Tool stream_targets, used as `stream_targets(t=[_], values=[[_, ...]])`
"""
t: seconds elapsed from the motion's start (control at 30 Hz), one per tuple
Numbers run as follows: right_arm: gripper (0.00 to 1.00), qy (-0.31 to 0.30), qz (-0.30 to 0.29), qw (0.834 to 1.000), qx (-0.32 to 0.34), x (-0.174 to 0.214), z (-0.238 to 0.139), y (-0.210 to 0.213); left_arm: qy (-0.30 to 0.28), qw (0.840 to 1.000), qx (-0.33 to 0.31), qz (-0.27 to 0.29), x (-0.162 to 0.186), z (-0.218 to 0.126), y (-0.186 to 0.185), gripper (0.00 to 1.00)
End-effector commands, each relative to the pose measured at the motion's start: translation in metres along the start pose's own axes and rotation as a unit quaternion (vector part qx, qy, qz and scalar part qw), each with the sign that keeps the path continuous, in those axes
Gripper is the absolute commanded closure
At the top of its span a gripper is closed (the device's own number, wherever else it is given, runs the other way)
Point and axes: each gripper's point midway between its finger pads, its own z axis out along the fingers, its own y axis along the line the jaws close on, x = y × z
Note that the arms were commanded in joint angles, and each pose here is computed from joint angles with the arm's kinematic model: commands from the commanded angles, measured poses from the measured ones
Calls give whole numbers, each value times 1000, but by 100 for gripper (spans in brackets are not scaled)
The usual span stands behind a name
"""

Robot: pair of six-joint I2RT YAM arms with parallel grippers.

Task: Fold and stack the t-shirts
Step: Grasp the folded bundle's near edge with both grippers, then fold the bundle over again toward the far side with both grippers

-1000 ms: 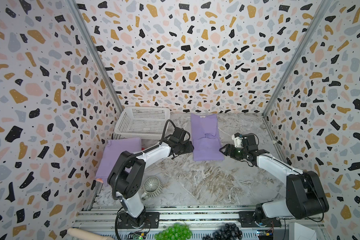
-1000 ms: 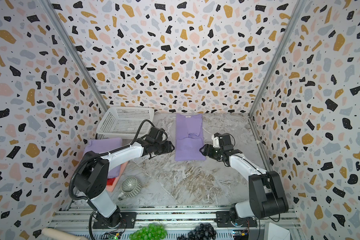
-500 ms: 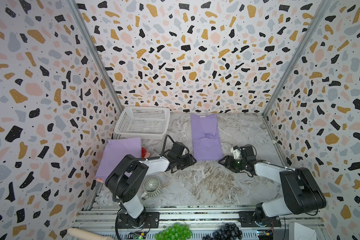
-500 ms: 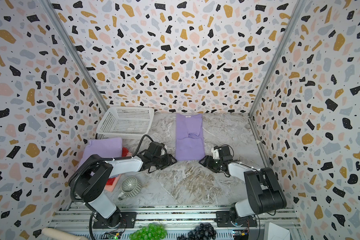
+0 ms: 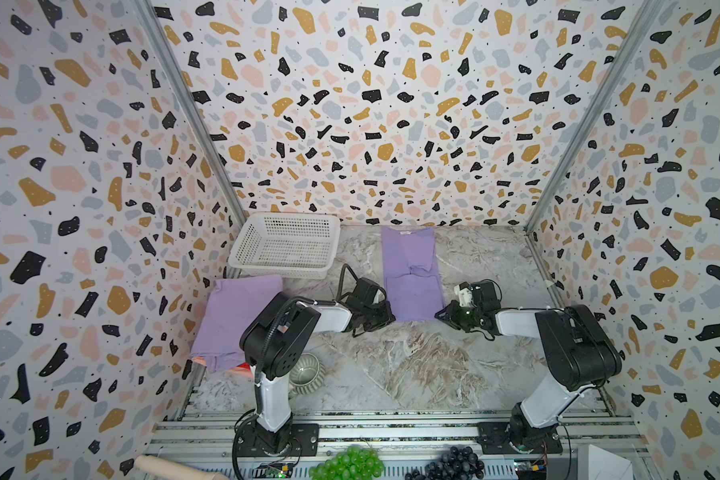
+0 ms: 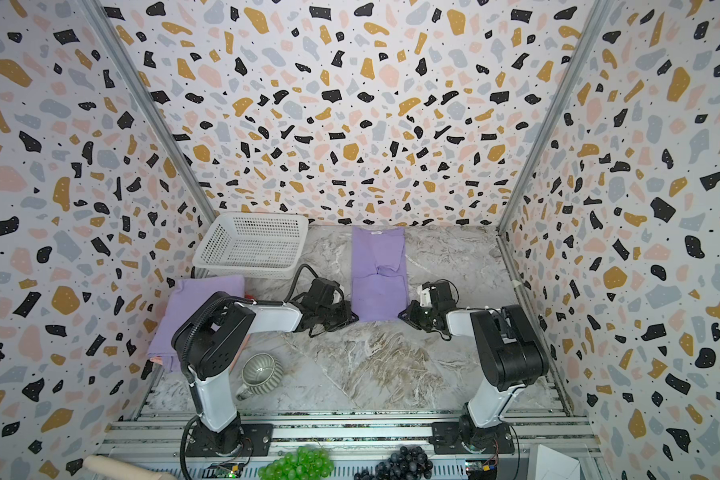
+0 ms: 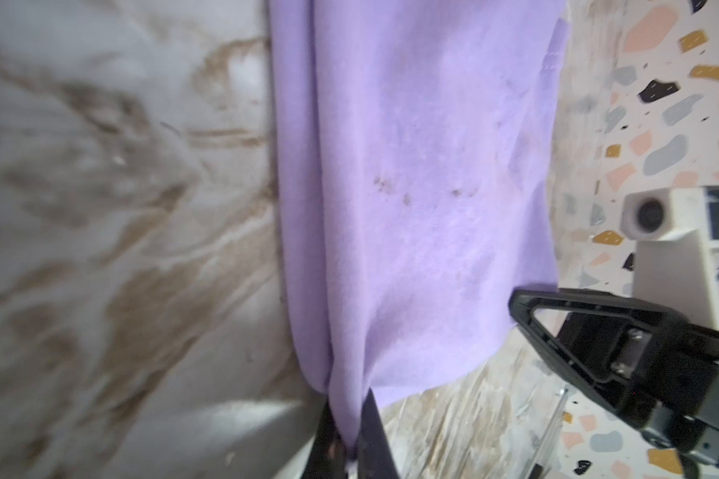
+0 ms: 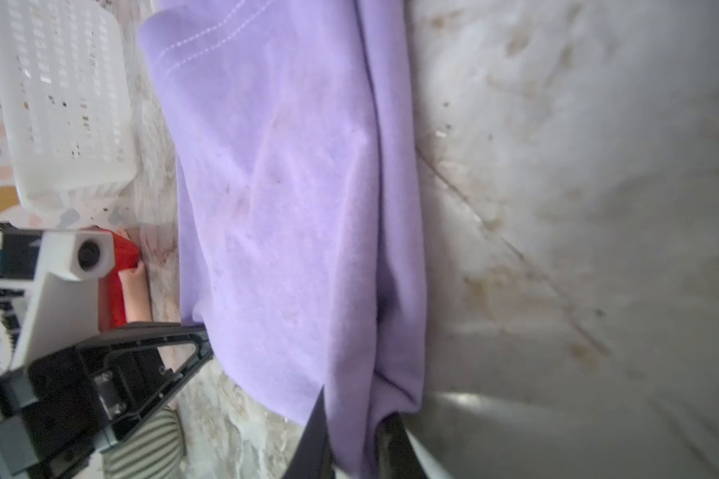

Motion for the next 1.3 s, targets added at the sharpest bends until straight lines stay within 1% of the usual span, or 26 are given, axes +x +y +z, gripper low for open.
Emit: stream_targets(t=[0.0, 0.1, 0.2, 0.3, 0.37, 0.43, 0.47, 0.53, 0.6, 0.67, 0.73, 0.87, 0.93, 1.03, 1.13, 1.2, 1.23, 1.27], values=[[90, 5, -38, 999, 23, 1, -10, 8, -10, 999, -15, 28, -2, -16, -5, 100], [92, 23, -64, 997, 38, 20, -29, 12, 17, 999, -18, 37, 23, -35, -2, 100], [92, 50, -88, 993, 54, 50, -54, 17, 61, 996, -26, 56, 65, -57, 1, 100], [92, 69, -122, 988, 68, 79, -82, 27, 93, 992, -29, 77, 103, -79, -3, 100], [92, 76, -135, 985, 72, 95, -96, 36, 94, 992, -23, 79, 116, -92, -10, 100], [92, 75, -136, 986, 59, 105, -105, 49, 79, 994, -3, 72, 117, -104, -24, 100], [92, 68, -135, 987, 50, 106, -108, 56, 66, 995, 9, 68, 113, -112, -33, 100], [91, 50, -134, 989, 30, 101, -113, 71, 34, 996, 21, 77, 99, -125, -50, 100], [91, 26, -144, 989, 15, 85, -116, 90, 7, 996, 30, 83, 82, -136, -71, 100], [91, 6, -161, 987, 5, 67, -114, 106, -3, 995, 41, 95, 69, -138, -86, 100], [90, -4, -181, 983, 0, 49, -109, 122, -11, 993, 41, 108, 54, -137, -93, 100], [90, -20, -226, 974, 3, 10, -96, 151, -34, 992, 31, 121, 15, -134, -95, 100], [90, -25, -230, 973, 1, -9, -88, 158, -51, 991, 24, 123, -9, -134, -94, 100], [90, -28, -223, 974, -4, -38, -74, 159, -74, 990, 28, 114, -48, -130, -95, 100], [90, -37, -211, 977, -16, -69, -60, 158, -84, 990, 31, 110, -84, -121, -93, 100], [89, -38, -199, 979, -19, -92, -46, 154, -82, 991, 30, 101, -106, -109, -86, 100], [88, -37, -193, 980, -18, -101, -39, 150, -77, 991, 34, 100, -114, -101, -84, 100], [84, -39, -179, 983, -14, -114, -31, 145, -75, 992, 36, 96, -124, -92, -81, 98]])
